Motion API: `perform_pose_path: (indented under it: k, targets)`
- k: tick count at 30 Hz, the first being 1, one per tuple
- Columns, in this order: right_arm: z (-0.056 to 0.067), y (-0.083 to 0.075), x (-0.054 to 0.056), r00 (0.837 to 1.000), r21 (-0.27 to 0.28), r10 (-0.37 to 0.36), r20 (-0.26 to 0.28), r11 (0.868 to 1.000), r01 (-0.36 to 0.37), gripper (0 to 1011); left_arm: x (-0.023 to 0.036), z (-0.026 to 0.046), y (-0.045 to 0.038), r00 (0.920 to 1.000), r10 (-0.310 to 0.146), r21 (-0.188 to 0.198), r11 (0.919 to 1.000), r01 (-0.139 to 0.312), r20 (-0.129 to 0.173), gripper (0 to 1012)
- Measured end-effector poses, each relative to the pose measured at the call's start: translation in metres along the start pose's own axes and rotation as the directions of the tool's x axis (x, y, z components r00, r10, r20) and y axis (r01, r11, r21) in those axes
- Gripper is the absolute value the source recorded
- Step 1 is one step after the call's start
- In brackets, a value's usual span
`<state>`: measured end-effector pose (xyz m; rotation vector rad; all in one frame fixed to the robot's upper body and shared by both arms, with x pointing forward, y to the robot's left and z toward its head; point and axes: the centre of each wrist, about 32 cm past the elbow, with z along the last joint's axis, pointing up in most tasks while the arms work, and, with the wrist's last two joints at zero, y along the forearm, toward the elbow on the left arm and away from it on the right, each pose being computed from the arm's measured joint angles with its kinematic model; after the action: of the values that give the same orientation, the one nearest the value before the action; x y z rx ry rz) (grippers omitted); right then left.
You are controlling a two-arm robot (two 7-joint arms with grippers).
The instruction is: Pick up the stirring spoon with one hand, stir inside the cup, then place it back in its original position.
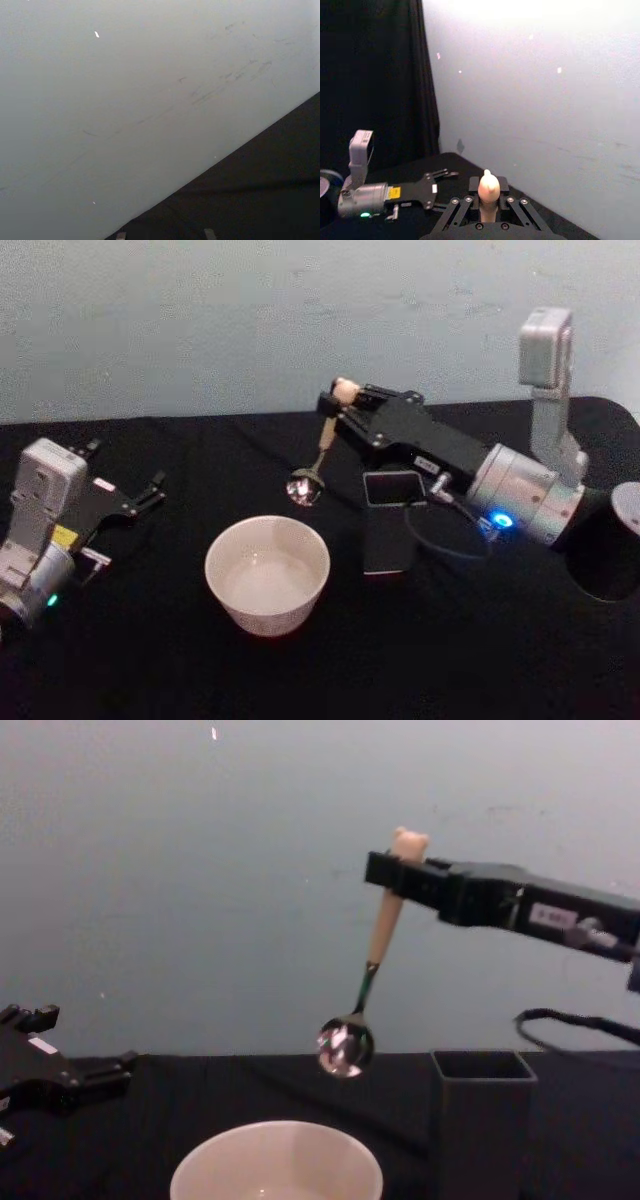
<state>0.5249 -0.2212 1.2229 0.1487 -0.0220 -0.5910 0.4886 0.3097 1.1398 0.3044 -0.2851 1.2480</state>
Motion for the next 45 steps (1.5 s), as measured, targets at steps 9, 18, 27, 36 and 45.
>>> perform_pose_path:
  k: [9, 18, 27, 36, 45]
  targets:
    - [0.009, -0.017, 0.008, 0.999, 0.021, -0.051, -0.010, 0.998, 0.051, 213, 0.0000, 0.0000, 0.0000, 1.0000, 0.000, 0.000, 1.0000, 0.000, 0.000, 1001]
    - [0.014, -0.036, 0.011, 0.997, 0.034, -0.077, -0.021, 0.996, 0.077, 213, 0.0000, 0.0000, 0.0000, 1.0000, 0.000, 0.000, 1.0000, 0.000, 0.000, 1001]
    - [0.015, -0.053, 0.017, 0.993, 0.031, -0.114, -0.011, 0.993, 0.114, 213, 0.0000, 0.0000, 0.0000, 1.0000, 0.000, 0.000, 1.0000, 0.000, 0.000, 1001]
    - [0.011, -0.060, 0.020, 0.991, 0.016, -0.136, 0.005, 0.991, 0.136, 213, 0.0000, 0.0000, 0.0000, 1.0000, 0.000, 0.000, 1.0000, 0.000, 0.000, 1001]
    - [0.002, -0.063, 0.021, 0.989, -0.030, -0.143, 0.029, 0.989, 0.143, 213, 0.0000, 0.0000, 0.0000, 1.0000, 0.000, 0.000, 1.0000, 0.000, 0.000, 1001]
